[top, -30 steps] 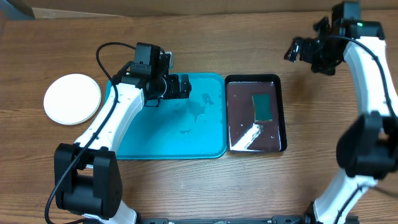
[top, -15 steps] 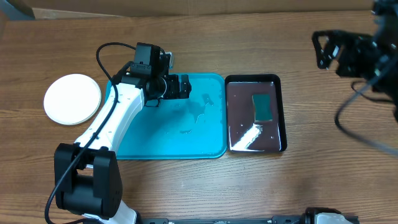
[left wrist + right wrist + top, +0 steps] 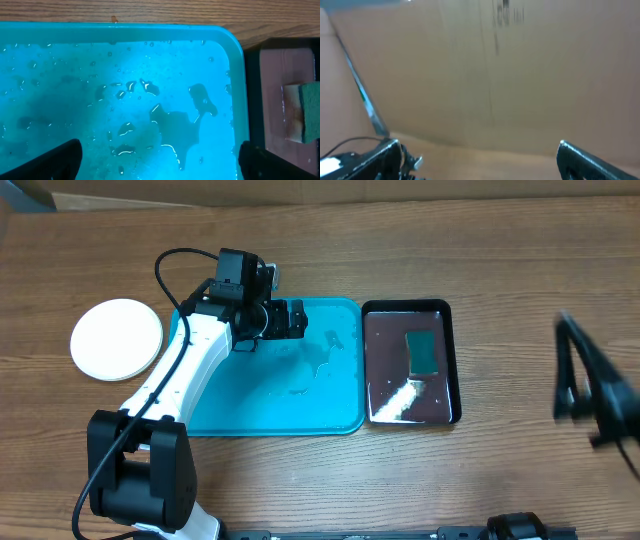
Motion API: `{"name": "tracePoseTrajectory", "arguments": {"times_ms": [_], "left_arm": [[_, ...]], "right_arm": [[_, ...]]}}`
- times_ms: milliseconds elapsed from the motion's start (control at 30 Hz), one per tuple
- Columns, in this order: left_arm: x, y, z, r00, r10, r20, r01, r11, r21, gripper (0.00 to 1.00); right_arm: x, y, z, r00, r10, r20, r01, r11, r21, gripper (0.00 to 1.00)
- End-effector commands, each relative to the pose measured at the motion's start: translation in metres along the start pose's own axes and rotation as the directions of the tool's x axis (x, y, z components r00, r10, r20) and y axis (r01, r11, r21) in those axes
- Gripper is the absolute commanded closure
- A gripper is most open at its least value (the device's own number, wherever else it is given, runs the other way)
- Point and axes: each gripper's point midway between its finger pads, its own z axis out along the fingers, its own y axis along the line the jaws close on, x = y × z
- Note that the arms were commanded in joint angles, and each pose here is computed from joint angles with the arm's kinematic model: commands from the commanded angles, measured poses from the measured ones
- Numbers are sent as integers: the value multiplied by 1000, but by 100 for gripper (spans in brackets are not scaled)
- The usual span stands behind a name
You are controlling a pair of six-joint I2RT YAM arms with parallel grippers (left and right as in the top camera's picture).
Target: Clean dirty plates on tray and stack at the side
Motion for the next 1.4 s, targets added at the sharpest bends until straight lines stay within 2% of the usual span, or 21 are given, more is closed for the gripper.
{"name": "tracePoseTrajectory", "arguments": {"times_ms": [0, 167, 300, 500, 633, 800, 1067, 1367], "left_arm": [[-8, -3, -10, 999, 35, 33, -35, 999, -2, 0], [-8, -3, -10, 999, 35, 33, -35, 999, -2, 0], [-8, -3, -10, 999, 35, 33, -35, 999, -2, 0], [-8, -3, -10, 999, 35, 33, -35, 999, -2, 0], [-8, -3, -10, 999, 35, 33, -35, 999, -2, 0], [-8, -3, -10, 999, 35, 33, -35, 999, -2, 0], [-8, -3, -10, 999, 35, 33, -35, 999, -2, 0], [-8, -3, -10, 999, 35, 33, -35, 999, -2, 0]], "right_arm": [[20, -2, -19, 995, -83, 47, 82, 997, 12, 0], [51, -2, -48, 978, -102, 183, 102, 995, 11, 0], [75, -3, -51, 951, -120, 284, 121, 993, 13, 0], [92, 5, -48, 850, -173, 498, 210, 978, -19, 0], [112, 6, -43, 802, -192, 565, 253, 967, -32, 0], [142, 1, -23, 819, -183, 544, 249, 967, -50, 0], [205, -17, 11, 894, -162, 417, 204, 977, -58, 0], [251, -34, 27, 919, -151, 365, 170, 985, -20, 0]]}}
